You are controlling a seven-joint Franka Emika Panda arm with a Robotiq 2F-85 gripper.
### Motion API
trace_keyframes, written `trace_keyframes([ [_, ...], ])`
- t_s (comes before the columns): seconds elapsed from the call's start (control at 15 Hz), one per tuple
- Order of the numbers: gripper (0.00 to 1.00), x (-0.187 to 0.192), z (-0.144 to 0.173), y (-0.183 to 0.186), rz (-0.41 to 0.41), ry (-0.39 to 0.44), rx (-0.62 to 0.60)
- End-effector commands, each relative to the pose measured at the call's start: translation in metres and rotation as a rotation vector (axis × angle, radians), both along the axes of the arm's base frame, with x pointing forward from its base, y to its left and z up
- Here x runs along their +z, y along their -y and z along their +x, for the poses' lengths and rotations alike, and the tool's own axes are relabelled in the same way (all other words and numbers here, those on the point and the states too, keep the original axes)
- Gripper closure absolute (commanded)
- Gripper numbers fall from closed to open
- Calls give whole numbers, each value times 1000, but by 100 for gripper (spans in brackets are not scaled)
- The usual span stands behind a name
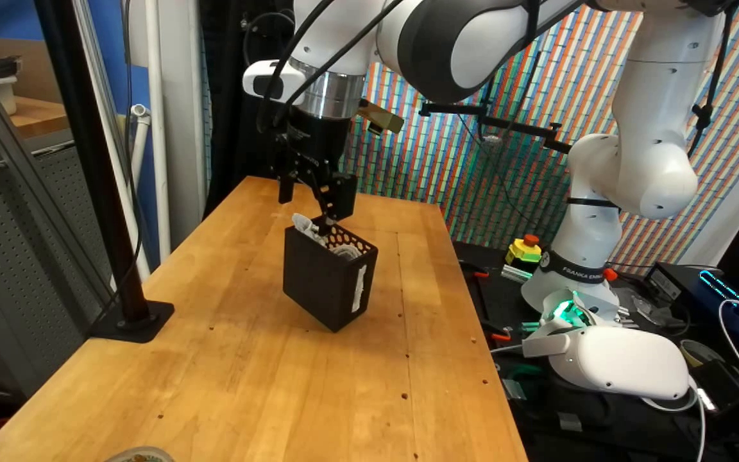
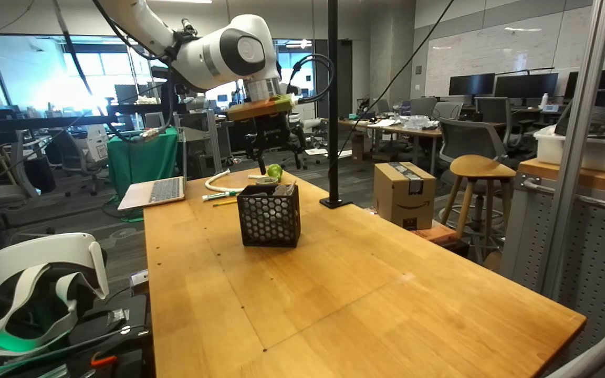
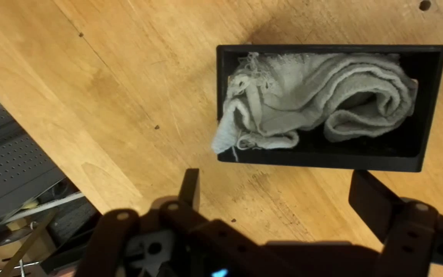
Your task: Put the towel in the box
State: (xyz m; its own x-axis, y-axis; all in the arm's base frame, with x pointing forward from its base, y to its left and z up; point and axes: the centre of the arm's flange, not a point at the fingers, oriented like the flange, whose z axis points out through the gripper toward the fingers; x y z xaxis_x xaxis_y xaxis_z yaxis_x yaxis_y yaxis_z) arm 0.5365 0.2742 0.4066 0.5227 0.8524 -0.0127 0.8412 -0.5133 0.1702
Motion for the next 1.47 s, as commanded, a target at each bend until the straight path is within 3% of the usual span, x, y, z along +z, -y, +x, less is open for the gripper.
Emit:
trace_keyframes([
  [0.0, 0, 3, 16, 2, -16, 32, -10],
  [0.4, 2, -18, 17, 7, -34, 3, -20],
  [0.53, 26, -22, 19, 9, -44, -1, -24],
  [1.0, 80, -22, 19, 12, -42, 1, -41],
  [1.27, 86, -19, 16, 11, -41, 9, -39],
  [1.4, 83, -19, 15, 12, -41, 9, -40],
])
